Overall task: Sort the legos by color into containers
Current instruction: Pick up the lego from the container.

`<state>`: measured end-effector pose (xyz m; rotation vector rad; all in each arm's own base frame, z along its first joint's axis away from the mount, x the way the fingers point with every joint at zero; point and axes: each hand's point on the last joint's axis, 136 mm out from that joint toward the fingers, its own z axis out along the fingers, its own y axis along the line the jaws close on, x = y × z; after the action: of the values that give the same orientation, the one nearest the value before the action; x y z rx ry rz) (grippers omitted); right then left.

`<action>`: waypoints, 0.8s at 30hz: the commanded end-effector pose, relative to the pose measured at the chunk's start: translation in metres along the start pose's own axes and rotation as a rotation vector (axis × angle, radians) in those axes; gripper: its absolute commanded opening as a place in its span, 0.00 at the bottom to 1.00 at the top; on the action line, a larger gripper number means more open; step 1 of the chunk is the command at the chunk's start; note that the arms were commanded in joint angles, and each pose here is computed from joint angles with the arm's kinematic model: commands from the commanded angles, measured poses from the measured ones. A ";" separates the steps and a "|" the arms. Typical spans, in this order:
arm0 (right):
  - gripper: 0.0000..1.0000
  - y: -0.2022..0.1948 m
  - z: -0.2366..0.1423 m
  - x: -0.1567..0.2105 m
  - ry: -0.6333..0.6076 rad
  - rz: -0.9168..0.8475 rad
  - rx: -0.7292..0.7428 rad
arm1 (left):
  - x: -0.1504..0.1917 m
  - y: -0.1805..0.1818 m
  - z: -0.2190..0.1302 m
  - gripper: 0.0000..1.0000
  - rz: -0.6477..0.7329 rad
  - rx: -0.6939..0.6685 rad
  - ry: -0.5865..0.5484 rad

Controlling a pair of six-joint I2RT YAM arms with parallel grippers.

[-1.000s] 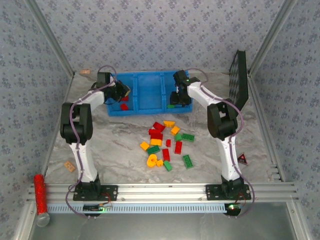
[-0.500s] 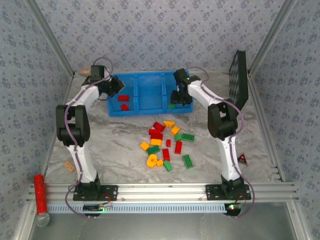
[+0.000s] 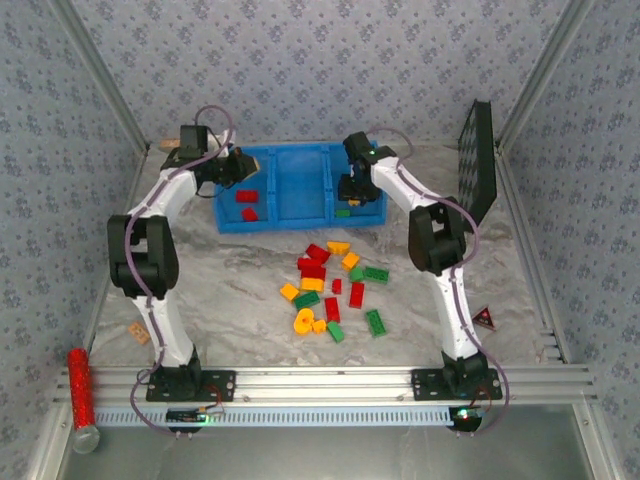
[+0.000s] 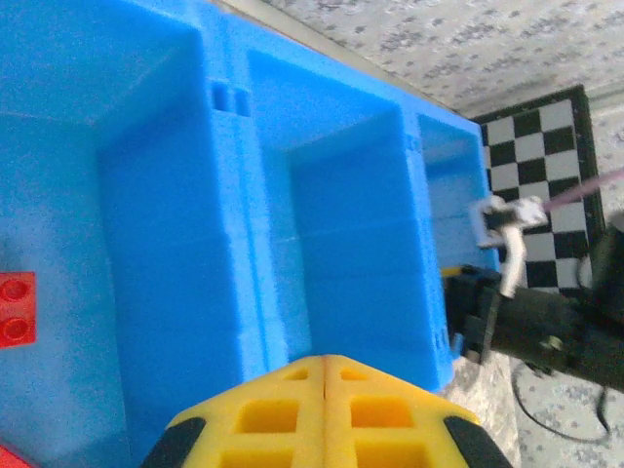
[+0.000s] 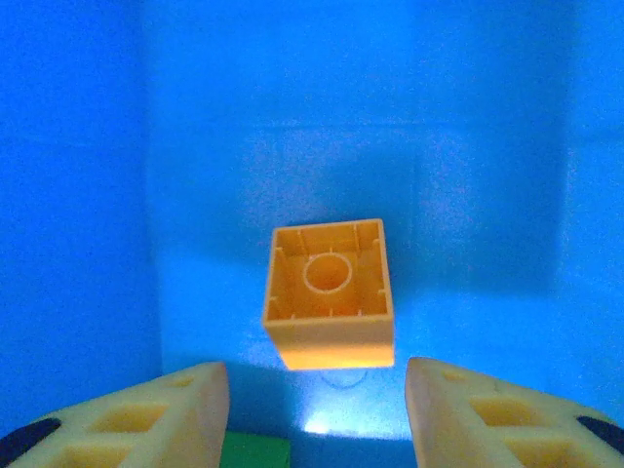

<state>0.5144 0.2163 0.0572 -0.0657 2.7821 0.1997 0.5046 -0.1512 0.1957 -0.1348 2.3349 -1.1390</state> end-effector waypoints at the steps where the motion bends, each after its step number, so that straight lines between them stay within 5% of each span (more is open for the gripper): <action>1: 0.52 -0.010 0.007 0.000 0.025 0.000 0.033 | -0.009 -0.055 -0.033 0.01 0.138 0.090 -0.017; 9: 0.51 -0.016 0.024 0.003 0.048 -0.009 0.049 | 0.002 -0.070 -0.055 0.01 0.184 0.066 0.012; 17: 0.30 -0.015 0.029 0.000 0.047 -0.014 0.044 | 0.014 -0.069 -0.066 0.02 0.191 0.035 0.033; 24: 0.23 -0.003 -0.040 -0.027 -0.089 -0.062 0.079 | 0.033 -0.068 -0.092 0.01 0.199 -0.018 0.061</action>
<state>0.5252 0.2064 0.0423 -0.0908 2.7946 0.1025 0.4450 -0.1488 0.2642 0.0869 2.3455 -1.0706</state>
